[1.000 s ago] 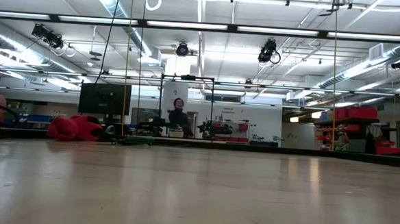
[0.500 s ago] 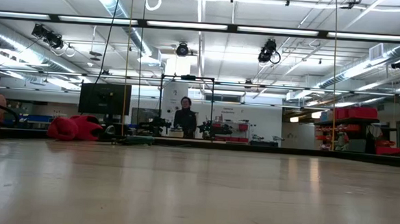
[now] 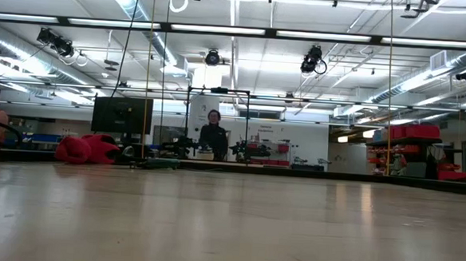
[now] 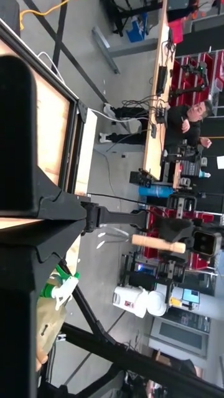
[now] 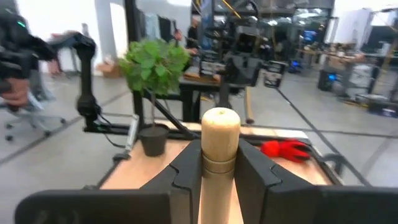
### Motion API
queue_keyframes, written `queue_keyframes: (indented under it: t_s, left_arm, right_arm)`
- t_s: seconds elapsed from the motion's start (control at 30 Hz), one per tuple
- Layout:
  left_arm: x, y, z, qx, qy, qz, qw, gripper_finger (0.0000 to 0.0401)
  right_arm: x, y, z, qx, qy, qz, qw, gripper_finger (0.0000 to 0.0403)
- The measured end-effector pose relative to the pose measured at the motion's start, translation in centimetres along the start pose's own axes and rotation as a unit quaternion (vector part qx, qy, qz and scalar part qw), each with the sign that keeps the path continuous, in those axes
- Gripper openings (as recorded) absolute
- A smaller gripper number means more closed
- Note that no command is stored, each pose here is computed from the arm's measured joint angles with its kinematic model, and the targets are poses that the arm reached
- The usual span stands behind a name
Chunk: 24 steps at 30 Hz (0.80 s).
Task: Pick & Place Garden tools in Gardening bag
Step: Put the brown hand rake into the white gardening bag
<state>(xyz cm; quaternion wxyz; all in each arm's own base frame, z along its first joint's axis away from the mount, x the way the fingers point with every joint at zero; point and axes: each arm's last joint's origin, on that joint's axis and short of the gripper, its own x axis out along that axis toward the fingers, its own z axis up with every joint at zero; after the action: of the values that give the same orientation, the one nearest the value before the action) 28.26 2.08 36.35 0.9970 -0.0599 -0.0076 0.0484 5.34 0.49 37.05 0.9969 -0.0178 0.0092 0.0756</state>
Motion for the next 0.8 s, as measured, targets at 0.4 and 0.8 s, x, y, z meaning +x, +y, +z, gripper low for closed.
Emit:
queue_keyframes:
  t_s: [0.4, 0.8]
  left_arm:
    - [0.0, 0.0, 0.0, 0.000, 0.000, 0.002, 1.000, 0.0007]
    - [0.0, 0.0, 0.0, 0.000, -0.001, 0.003, 1.000, 0.0004]
  right_arm:
    - [1.8, 0.3, -2.6, 0.029, -0.043, 0.070, 0.996, 0.0069]
    - [2.2, 0.6, -3.3, 0.033, -0.031, 0.133, 0.990, 0.0061]
